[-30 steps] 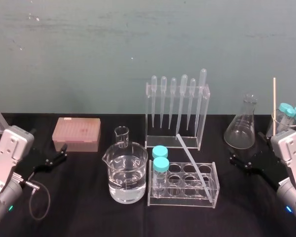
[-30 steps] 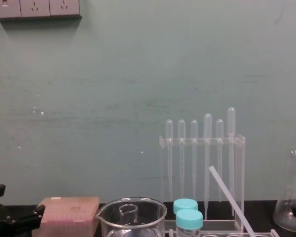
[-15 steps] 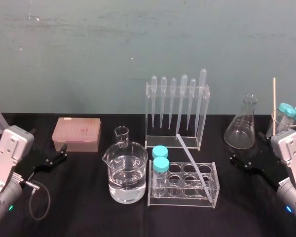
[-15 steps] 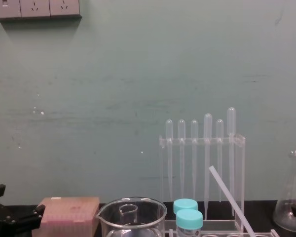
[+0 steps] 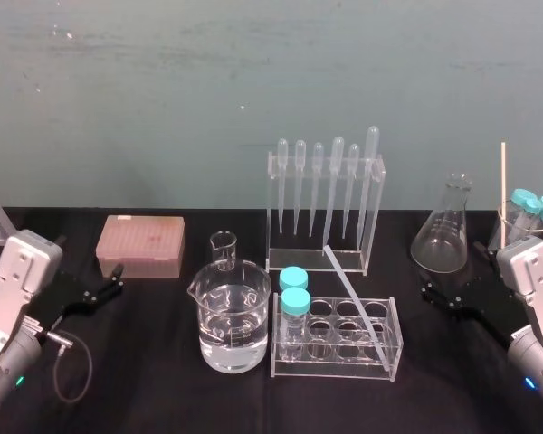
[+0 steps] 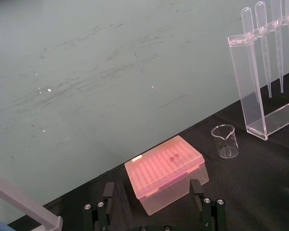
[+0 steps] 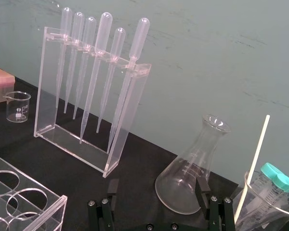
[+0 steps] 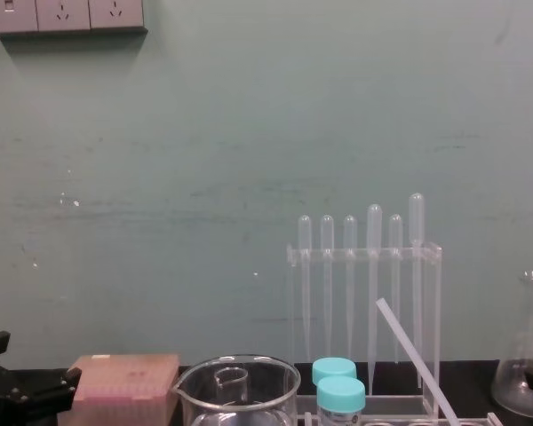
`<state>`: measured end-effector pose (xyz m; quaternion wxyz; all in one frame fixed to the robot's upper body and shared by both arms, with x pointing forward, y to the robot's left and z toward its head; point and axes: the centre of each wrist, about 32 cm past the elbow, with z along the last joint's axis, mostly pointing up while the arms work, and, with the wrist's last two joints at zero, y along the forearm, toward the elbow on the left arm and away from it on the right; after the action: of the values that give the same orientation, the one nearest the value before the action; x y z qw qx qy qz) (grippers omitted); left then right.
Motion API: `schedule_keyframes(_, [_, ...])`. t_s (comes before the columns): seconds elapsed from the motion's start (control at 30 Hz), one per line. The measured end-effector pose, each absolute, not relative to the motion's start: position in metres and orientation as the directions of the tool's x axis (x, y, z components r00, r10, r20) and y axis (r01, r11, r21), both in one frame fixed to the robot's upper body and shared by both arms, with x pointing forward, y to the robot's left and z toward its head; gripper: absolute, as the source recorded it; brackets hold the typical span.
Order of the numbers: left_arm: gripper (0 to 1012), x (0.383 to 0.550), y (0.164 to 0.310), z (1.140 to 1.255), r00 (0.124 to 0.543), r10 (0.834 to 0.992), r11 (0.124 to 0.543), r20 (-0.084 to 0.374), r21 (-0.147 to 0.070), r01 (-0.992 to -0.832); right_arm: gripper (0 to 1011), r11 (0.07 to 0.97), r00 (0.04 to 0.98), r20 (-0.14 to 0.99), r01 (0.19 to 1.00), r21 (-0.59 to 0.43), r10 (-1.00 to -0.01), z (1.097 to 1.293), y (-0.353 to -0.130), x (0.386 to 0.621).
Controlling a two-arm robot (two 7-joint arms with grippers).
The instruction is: Pick up the stirring rod with one hand, then place it down.
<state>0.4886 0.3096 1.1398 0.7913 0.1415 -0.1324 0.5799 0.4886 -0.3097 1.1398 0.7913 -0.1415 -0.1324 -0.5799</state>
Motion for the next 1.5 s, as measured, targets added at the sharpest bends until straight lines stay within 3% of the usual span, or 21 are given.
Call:
schedule_keyframes(1.0, [1000,0.489,0.310,1.140,0.292,0.880,0.287,0.374,0.070,-0.955,1003,0.291,0.282,0.387,0.956,-0.036,-0.878,1.142,-0.311,0.487])
schedule_keyframes(1.1, [1000,0.489,0.310,1.140,0.292,0.880,0.287,0.374,0.070,-0.955,1003,0.315,0.267,0.419,0.948,0.048,-0.868,1.147,-0.311,0.483])
schedule_keyframes(1.2, [1000,0.489,0.310,1.140,0.292,0.880,0.287,0.374,0.070,-0.955,1003,0.393,0.276,0.472,0.904,0.169,-0.838,1.156,-0.307,0.480])
schedule_keyframes(1.33, [1000,0.489,0.310,1.140,0.292,0.880,0.287,0.374,0.070,-0.955,1003,0.485,0.328,0.500,0.846,0.223,-0.801,1.163,-0.300,0.480])
schedule_keyframes(1.5, [1000,0.489,0.310,1.140,0.292,0.880,0.287,0.374,0.070,-0.955,1003,0.620,0.457,0.495,0.748,0.235,-0.739,1.169,-0.286,0.487])
